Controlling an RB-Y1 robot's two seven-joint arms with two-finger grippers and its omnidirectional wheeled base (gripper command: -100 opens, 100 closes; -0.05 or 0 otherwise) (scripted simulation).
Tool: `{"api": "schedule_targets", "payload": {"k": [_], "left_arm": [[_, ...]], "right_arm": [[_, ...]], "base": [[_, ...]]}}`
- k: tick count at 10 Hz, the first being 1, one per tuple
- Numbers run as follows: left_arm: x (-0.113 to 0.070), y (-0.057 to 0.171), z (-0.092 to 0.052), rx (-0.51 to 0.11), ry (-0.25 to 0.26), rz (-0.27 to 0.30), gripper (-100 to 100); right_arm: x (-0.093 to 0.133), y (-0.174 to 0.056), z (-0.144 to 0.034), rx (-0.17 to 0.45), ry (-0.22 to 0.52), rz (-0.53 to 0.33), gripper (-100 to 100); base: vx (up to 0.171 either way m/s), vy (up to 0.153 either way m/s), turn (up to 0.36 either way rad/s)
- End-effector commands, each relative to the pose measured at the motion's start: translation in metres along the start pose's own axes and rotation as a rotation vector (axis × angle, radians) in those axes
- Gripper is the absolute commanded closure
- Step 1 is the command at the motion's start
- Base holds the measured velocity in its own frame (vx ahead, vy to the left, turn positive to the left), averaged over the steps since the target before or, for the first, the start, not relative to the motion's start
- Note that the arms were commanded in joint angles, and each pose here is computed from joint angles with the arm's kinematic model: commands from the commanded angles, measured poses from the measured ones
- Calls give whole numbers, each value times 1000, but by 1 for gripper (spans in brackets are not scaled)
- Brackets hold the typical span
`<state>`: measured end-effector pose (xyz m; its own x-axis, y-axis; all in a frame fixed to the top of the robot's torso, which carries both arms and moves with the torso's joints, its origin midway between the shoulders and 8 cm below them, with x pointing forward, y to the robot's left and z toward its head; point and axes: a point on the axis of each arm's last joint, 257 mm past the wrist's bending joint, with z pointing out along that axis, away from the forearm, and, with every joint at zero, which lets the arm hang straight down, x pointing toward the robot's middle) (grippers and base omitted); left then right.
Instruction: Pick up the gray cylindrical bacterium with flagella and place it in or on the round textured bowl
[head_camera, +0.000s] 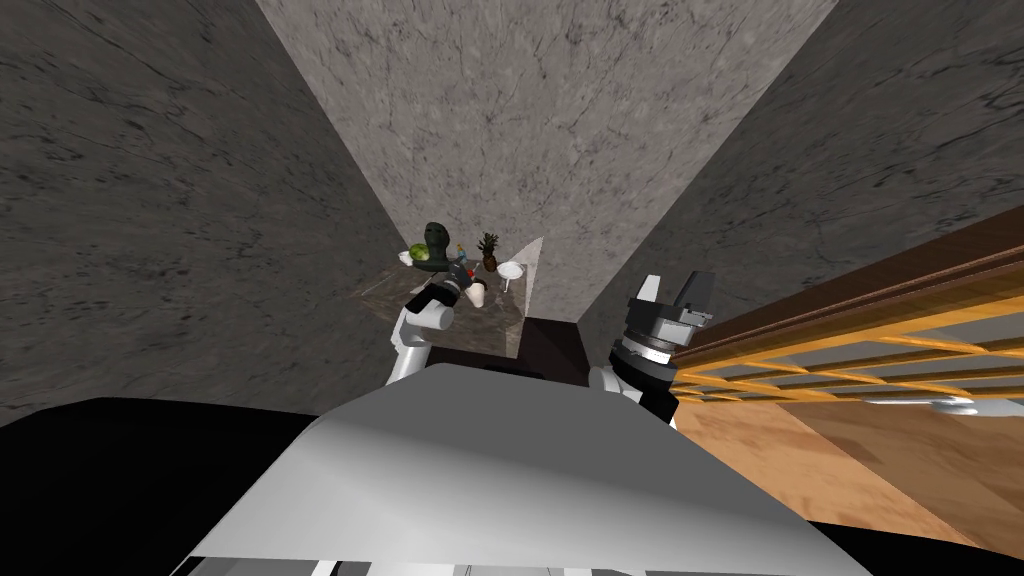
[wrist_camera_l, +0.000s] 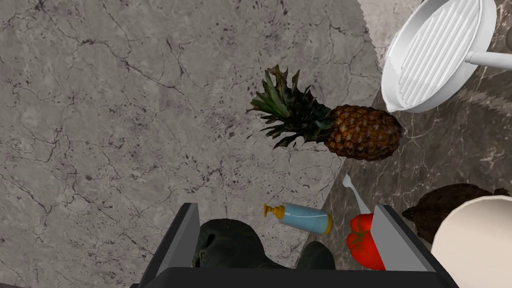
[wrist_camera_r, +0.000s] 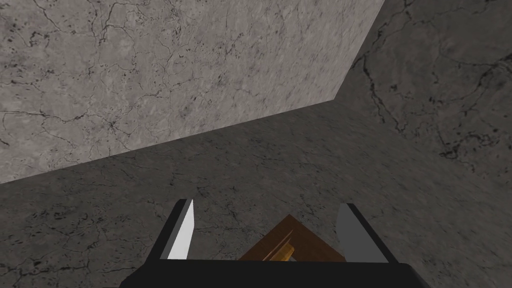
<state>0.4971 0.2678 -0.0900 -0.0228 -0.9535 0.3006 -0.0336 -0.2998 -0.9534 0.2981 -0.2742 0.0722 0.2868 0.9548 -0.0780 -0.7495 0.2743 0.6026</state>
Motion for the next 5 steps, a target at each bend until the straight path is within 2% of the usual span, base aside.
{"api": "schedule_targets", "payload": {"k": [1,5], "left_arm": [[-8,6,4,-37,-21,-22,-100],[-25,27,7,-128,-70,-63,-100]], "right_arm": [[0,0,0,0,0,0,0],[0,0,0,0,0,0,0]], "base": [[17,-62,15],[34,-58,5]]}}
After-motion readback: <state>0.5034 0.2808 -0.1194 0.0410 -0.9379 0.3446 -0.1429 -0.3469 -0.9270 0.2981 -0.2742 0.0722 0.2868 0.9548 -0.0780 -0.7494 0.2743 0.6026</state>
